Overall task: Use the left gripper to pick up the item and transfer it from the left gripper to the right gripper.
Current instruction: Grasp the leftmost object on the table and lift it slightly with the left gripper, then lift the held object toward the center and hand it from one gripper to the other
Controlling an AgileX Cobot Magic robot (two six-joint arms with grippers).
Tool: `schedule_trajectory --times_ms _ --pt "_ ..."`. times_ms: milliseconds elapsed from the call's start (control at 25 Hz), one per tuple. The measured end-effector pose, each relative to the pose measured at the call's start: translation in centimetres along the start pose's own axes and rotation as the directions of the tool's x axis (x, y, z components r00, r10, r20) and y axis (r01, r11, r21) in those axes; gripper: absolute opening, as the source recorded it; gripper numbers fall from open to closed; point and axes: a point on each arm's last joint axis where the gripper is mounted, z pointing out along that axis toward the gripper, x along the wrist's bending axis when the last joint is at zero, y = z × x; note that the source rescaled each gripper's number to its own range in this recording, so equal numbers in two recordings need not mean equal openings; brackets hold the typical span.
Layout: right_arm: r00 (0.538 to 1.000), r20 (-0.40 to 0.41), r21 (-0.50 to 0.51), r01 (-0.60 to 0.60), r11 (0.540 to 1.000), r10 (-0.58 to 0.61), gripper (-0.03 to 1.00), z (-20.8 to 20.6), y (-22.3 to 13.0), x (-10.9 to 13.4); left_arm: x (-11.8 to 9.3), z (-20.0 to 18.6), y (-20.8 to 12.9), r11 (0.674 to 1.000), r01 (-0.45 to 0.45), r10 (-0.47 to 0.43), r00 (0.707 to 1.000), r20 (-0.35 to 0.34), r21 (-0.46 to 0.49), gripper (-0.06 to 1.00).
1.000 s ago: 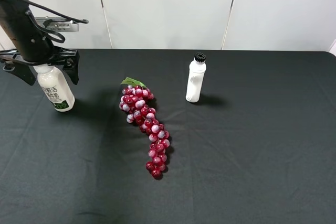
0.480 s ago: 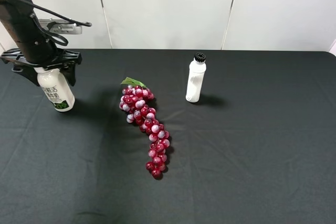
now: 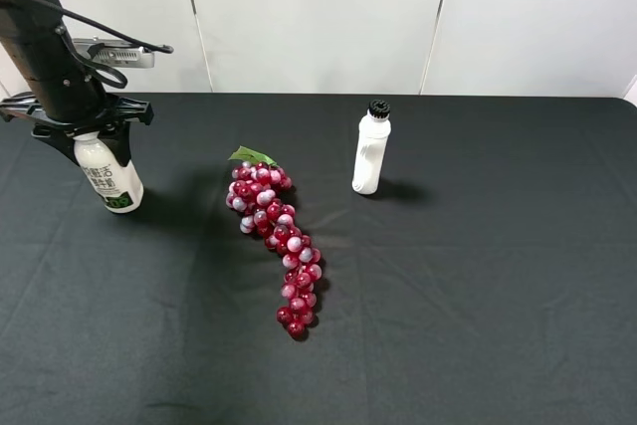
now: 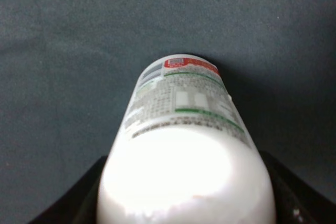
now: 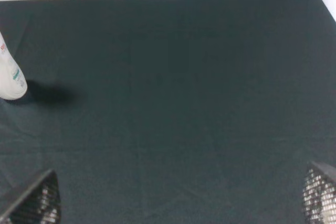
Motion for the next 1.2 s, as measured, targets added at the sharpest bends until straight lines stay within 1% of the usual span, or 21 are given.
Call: schedule_trajectory --times_ms 440,680,920,1000,1120,1200 --pt "1.000 -0.001 0.000 -0.001 1.000 0.001 1.00 0.0 0.0 0.0 0.0 0.0 0.0 1.000 0.000 0.000 1.000 -0.001 0.003 0.00" --pt "1.000 -0.002 0.000 -0.001 1.000 0.001 1.00 0.0 0.0 0.0 0.0 -1.1 -0.7 0.999 -0.003 0.003 1.000 0.008 0.047 0.00" --pt "1.000 -0.002 0.000 -0.001 1.000 0.001 1.00 0.0 0.0 0.0 0.0 -5.2 -0.9 0.998 -0.009 0.011 0.999 0.033 -0.059 0.00" --pt "1.000 -0.002 0.000 -0.001 1.000 0.001 1.00 0.0 0.0 0.0 -0.1 -6.4 -1.0 0.996 0.005 0.000 0.998 0.058 -0.084 0.00" --pt "1.000 -0.002 0.000 -0.001 1.000 0.001 1.00 0.0 0.0 0.0 -0.4 -7.5 -1.3 0.995 0.001 0.009 0.995 0.095 -0.102 0.00" --pt "1.000 -0.002 0.000 -0.001 1.000 0.001 1.00 0.0 0.0 0.0 -0.6 -7.9 -1.5 0.995 -0.008 0.020 0.992 0.124 -0.098 0.00"
